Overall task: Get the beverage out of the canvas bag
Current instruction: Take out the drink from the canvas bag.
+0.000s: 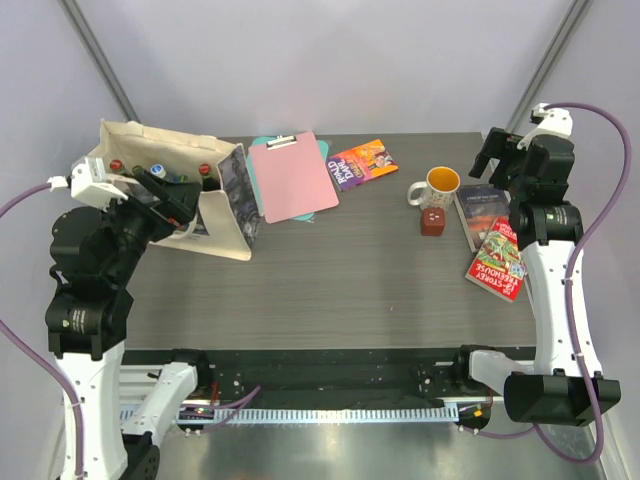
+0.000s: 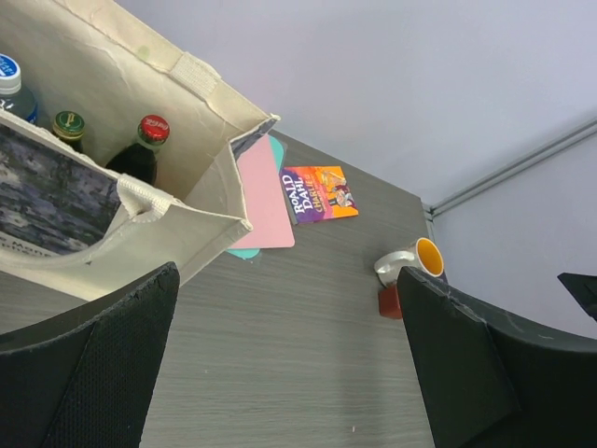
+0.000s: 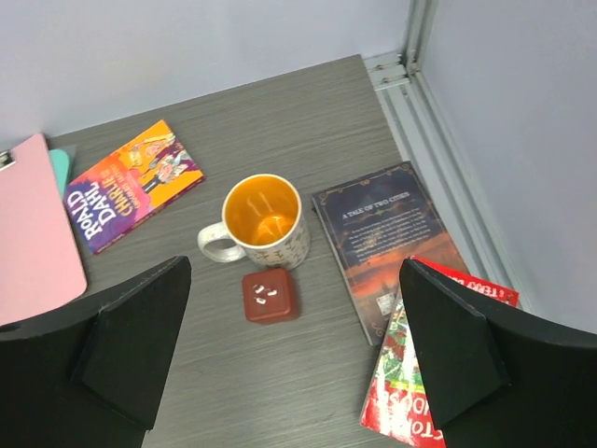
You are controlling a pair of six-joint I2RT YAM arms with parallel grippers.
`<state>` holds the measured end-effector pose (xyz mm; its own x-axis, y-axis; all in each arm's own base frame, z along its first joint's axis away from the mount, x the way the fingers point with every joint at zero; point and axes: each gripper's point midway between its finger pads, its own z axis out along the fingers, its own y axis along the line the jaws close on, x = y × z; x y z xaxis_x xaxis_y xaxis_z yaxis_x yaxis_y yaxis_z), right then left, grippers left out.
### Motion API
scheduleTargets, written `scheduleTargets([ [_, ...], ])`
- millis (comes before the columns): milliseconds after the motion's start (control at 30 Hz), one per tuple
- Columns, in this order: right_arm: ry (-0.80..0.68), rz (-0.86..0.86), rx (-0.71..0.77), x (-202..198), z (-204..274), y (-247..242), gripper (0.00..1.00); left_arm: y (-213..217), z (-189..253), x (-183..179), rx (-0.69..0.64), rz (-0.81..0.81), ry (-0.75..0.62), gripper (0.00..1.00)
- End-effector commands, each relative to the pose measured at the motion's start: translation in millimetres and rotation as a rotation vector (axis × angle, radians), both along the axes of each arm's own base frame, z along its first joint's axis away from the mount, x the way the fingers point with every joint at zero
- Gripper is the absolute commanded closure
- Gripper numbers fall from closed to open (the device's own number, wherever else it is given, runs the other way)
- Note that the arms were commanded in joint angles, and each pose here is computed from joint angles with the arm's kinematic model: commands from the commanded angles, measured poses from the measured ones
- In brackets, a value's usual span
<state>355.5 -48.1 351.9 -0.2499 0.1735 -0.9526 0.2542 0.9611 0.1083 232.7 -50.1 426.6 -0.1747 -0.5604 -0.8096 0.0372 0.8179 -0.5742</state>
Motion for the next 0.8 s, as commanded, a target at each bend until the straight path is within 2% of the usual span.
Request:
scheduleTargets([
  [0, -0.092, 0.218, -0.001, 2.9, 24.7, 35.5, 0.0, -1.9, 17.5, 4.1, 0.026, -0.021, -0.046, 0.0],
  [100, -0.125, 0.509, -0.064, -6.9, 20.6, 77.9, 0.0, -0.5, 15.8, 9.1, 0.046, -0.017, -0.027, 0.0],
  [133, -0.146, 0.749, -0.057, -21.3, 15.6, 115.4, 0.0, 0.1, 15.8, 10.5, 0.052, -0.016, -0.024, 0.0],
  [167, -0.172, 0.829, -0.105, -30.3, 19.1, 125.8, 0.0, -0.1, 17.2, 11.8, 0.054, -0.016, -0.026, 0.0],
  [233, -0.189, 0.923, -0.082, -41.5, 20.4, 146.6, 0.0, 0.5, 14.8, 16.6, 0.063, -0.015, -0.015, 0.0],
  [433, -0.138, 1.069, 0.025, -48.9, 9.1, 169.1, 0.0, 8.9, 6.1, 29.5, 0.079, 0.032, 0.05, 0.0],
  [767, -0.087, 1.101, 0.118, -34.6, 3.7, 175.7, 0.0, 18.1, -10.1, 71.1, 0.125, 0.081, 0.272, 0.0],
])
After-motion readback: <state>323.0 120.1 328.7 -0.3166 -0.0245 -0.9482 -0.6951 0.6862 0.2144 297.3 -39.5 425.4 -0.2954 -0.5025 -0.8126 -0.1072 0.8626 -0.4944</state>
